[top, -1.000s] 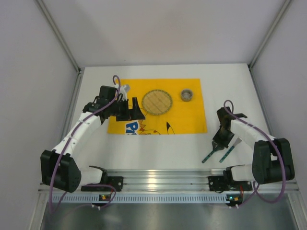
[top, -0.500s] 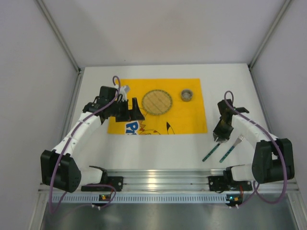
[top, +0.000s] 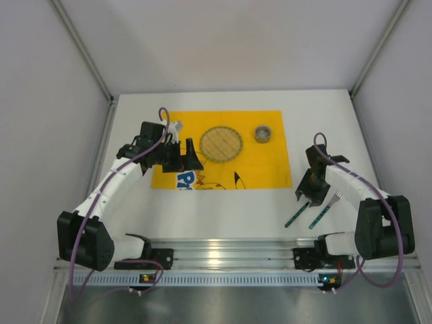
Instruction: Set the dinner table for one person
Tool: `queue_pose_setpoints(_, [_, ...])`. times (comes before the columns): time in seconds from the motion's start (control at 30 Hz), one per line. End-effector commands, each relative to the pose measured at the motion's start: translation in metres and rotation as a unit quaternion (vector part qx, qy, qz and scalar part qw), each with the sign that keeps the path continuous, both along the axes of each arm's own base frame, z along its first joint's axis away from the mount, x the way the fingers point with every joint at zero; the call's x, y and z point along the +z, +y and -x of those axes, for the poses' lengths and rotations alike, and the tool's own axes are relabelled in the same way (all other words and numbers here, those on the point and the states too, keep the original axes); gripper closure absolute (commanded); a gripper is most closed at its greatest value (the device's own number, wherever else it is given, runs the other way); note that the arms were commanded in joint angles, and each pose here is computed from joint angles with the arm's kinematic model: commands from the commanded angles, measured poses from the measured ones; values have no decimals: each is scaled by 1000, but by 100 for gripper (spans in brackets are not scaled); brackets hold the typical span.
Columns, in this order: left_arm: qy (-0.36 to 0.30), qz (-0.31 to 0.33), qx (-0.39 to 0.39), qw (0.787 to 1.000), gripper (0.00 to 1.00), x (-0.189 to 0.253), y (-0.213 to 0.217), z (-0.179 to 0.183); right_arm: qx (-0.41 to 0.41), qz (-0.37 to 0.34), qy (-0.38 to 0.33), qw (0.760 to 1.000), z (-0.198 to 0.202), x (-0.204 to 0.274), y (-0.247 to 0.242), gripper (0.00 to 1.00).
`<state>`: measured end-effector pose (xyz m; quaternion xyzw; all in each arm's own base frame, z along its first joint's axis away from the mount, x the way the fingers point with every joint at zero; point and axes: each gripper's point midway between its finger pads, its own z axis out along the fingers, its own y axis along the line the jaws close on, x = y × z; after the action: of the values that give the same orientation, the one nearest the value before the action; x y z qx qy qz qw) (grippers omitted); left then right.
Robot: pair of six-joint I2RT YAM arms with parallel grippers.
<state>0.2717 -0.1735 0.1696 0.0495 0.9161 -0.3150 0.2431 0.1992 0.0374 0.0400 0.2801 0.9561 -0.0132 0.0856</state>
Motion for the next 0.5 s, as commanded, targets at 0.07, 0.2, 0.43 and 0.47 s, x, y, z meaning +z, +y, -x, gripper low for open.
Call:
queue_pose_setpoints(0.07, [-14,-1,-6,1000,2,10,0,-2,-2,-17,11,1000,9,-22,6,53])
queue_pose_setpoints(0.2, [-13,-7,-3,1000,3,7,2,-1,-10,-26,19,999,17,-34,9,57])
queue_pose_setpoints(0.43, [-13,-10,-1,1000,2,4,4,1,12,-13,20,1000,6,-30,5,100])
queue_pose_setpoints(0.47, [-13,-10,-1,1000,2,4,4,0,16,-12,22,1000,6,-27,5,100])
